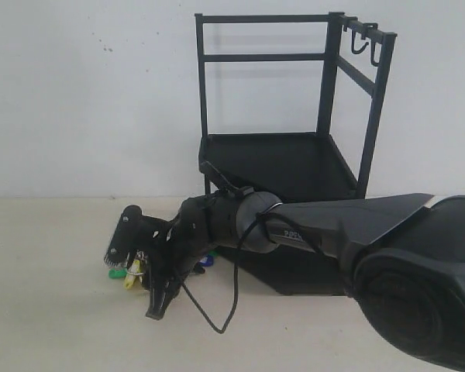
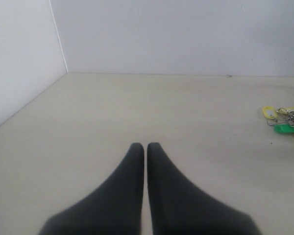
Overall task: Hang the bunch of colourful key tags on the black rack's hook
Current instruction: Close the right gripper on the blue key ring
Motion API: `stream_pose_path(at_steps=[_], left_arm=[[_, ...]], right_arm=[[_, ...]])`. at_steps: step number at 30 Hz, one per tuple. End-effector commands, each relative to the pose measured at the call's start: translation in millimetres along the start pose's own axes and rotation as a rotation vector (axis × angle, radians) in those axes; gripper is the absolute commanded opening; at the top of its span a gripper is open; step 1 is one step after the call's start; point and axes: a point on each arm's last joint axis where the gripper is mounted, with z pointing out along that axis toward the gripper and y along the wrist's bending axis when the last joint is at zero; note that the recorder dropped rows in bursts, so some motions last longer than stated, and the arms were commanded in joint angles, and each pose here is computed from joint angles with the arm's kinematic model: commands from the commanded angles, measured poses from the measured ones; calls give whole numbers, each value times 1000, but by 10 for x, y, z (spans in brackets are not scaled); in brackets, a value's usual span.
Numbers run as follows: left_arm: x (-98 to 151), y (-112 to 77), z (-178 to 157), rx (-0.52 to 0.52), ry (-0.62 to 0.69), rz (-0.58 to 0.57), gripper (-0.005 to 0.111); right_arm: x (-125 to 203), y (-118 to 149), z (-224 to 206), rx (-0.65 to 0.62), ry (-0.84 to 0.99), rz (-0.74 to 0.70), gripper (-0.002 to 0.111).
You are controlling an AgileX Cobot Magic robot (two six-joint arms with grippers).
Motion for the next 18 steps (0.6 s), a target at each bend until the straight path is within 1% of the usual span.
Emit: stream_pose_path(at_steps=[1, 7, 9, 10, 11, 14, 16, 18], left_arm=[[-10, -2, 1, 3, -3, -5, 4], [-10, -2, 1, 3, -3, -5, 4], [-10, -2, 1, 3, -3, -5, 4], [-10, -2, 1, 3, -3, -5, 4], [-10, -2, 1, 3, -3, -5, 4], [-10, -2, 1, 3, -3, -5, 4], [-10, -2, 1, 3, -3, -5, 4], [-10, -2, 1, 3, -3, -5, 4]], right_arm=[[25, -46, -30, 12, 27, -55, 51], [18, -58, -14, 34, 11, -57, 51], [32, -46, 7, 30, 14, -56, 49], [41, -38, 17, 26, 17, -56, 42], [64, -16, 44, 14, 27, -56, 33], [89, 6, 69, 2, 40, -61, 10], [89, 6, 69, 2, 40, -61, -1], [89, 6, 69, 2, 40, -61, 0]])
